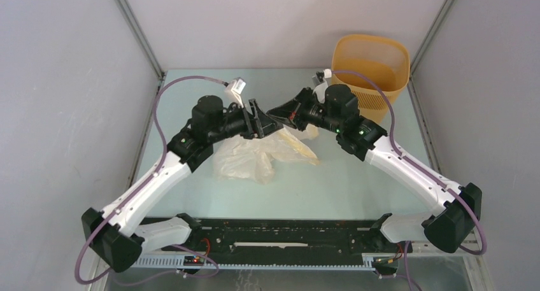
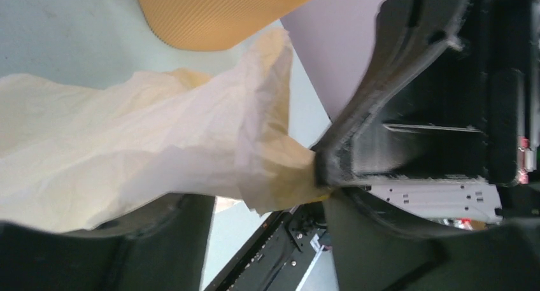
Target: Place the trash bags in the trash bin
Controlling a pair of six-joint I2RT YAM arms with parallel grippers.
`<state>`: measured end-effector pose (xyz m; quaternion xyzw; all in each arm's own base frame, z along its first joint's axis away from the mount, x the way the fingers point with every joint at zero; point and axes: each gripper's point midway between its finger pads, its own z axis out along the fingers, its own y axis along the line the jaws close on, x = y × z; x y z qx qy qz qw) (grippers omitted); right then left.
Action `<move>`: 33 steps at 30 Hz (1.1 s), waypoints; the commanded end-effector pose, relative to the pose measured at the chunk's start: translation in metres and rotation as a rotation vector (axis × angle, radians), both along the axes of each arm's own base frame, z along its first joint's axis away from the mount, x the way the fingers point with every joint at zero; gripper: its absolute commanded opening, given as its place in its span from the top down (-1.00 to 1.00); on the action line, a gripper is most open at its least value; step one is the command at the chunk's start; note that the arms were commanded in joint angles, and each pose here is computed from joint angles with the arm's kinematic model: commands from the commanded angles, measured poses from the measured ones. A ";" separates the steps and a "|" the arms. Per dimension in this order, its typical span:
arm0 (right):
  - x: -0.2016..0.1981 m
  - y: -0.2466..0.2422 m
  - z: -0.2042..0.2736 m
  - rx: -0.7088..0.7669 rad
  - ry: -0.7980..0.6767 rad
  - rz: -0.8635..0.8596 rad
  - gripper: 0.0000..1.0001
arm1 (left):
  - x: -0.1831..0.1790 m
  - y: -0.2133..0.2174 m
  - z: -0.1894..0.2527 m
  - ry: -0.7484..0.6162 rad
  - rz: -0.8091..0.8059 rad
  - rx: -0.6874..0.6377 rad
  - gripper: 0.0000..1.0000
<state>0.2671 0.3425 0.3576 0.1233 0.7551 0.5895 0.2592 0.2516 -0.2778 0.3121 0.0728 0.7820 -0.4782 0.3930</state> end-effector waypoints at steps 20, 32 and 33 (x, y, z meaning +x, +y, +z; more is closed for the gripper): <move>-0.045 -0.142 -0.038 -0.632 -0.396 0.153 -0.56 | -0.041 0.033 0.051 -0.256 -0.086 0.096 1.00; -0.067 -0.122 -0.042 -0.711 -0.570 0.297 -0.61 | -0.077 0.021 0.064 -0.176 -0.295 0.076 0.99; -0.066 -0.118 -0.041 -0.696 -0.574 0.309 -0.60 | -0.079 0.021 0.063 -0.167 -0.303 0.073 1.00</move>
